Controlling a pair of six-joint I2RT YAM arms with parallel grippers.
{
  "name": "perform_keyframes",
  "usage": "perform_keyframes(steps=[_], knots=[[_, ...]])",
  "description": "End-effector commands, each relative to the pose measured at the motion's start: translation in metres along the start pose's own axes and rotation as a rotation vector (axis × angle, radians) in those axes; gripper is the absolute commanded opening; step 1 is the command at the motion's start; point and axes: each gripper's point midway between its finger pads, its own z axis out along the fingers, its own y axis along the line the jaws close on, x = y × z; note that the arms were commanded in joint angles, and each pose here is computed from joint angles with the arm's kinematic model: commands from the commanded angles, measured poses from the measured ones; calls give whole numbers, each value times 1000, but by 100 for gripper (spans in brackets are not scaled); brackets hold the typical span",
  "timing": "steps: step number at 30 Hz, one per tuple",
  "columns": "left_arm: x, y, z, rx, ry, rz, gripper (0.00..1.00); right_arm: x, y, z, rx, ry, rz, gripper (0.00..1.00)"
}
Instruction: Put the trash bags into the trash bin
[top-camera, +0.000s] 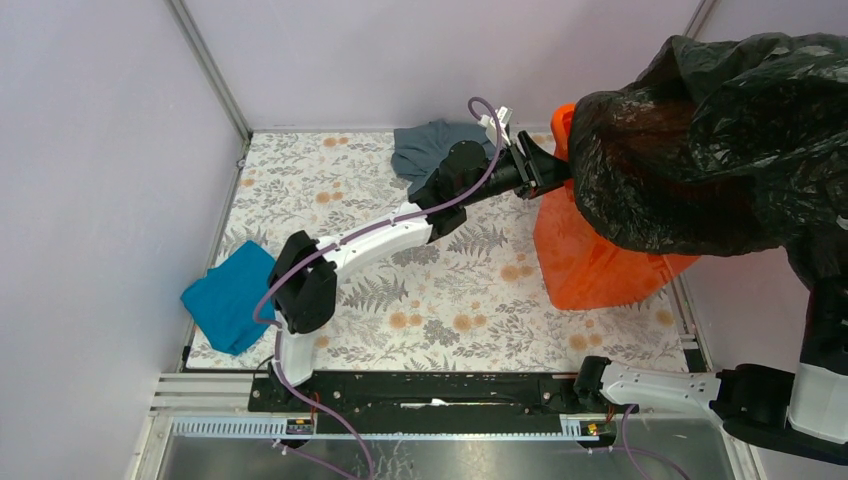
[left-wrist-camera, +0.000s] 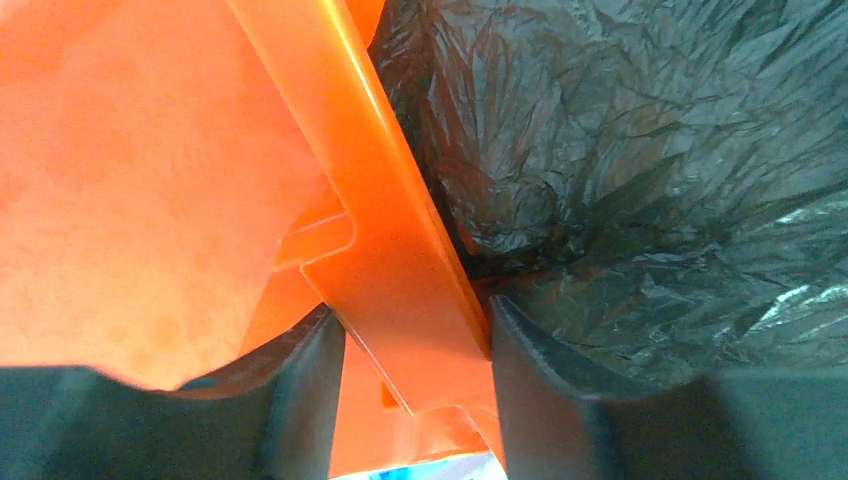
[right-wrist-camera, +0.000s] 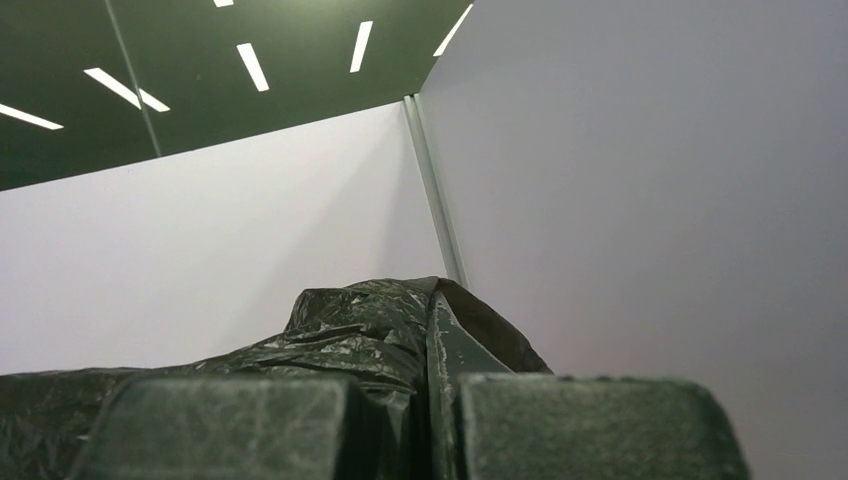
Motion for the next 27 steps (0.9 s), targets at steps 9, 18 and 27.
perform_keyframes(steps=[9,18,27], knots=[[-41,-81,-51,96,-102,78,18,25,66,0,-93,40,-23,0],[-51,-73,-154,-57,-160,74,17,23,157,0,-329,17,158,0],[-57,-72,-248,-211,-191,127,20,62,259,-23,-501,69,255,0]])
